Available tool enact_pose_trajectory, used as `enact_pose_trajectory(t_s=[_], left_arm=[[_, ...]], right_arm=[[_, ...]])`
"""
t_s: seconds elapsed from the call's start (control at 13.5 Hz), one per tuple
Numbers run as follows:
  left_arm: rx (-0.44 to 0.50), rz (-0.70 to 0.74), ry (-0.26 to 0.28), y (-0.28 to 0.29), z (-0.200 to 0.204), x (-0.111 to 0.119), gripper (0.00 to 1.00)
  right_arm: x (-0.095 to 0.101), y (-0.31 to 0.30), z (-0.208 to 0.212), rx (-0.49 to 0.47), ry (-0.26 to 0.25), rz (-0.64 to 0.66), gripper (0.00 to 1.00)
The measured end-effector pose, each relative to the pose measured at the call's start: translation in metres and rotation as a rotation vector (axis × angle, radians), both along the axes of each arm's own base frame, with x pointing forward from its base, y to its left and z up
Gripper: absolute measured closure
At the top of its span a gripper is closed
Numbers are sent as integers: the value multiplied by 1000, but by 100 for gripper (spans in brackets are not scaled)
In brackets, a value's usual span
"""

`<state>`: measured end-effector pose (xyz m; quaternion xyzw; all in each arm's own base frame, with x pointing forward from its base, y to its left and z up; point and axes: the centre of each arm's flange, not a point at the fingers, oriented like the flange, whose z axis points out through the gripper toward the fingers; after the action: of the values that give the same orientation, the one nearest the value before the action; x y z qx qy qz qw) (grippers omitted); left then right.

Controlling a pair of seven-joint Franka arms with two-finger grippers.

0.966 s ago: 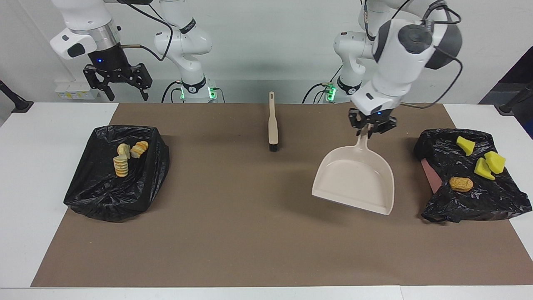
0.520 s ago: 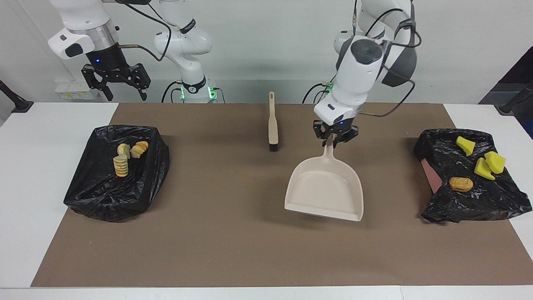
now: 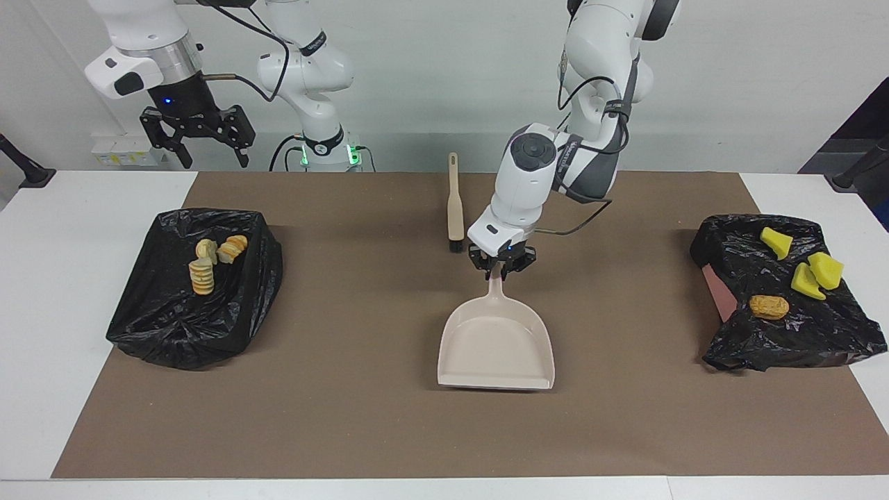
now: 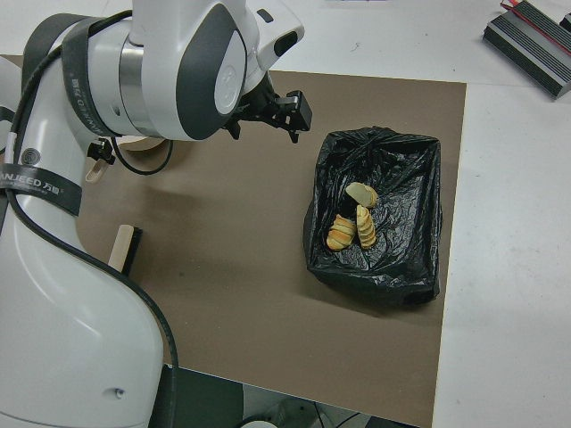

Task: Sweep and dump trash in bin
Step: 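Bring the empty dustpan back to the table center with the left gripper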

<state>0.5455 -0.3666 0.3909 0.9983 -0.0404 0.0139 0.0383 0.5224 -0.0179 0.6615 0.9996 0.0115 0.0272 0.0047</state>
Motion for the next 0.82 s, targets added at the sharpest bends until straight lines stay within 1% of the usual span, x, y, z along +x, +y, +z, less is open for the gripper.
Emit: enact_pose_trajectory(t_s=[0.3, 0.37, 0.45, 0.59, 0.67, 0.74, 0.82], left_arm=[[1, 32, 8, -8, -14, -5, 69], [-2, 38, 4, -8, -13, -4, 64], [-5, 46, -2, -6, -12, -2, 52], [-10, 67, -17, 2, -4, 5, 32], [-15, 86, -29, 11, 5, 11, 19], [-21, 108, -43, 23, 15, 20, 8], [-26, 137, -55, 39, 25, 30, 0]], right_arm=[[0, 0, 0, 0, 0, 0, 0], [0, 0, 0, 1, 0, 0, 0], [0, 0, 0, 3, -1, 0, 0], [0, 1, 1, 13, -2, -1, 0], [0, 2, 1, 15, -3, -2, 0], [-1, 2, 2, 15, -4, -3, 0], [-1, 2, 2, 15, -4, -3, 0]])
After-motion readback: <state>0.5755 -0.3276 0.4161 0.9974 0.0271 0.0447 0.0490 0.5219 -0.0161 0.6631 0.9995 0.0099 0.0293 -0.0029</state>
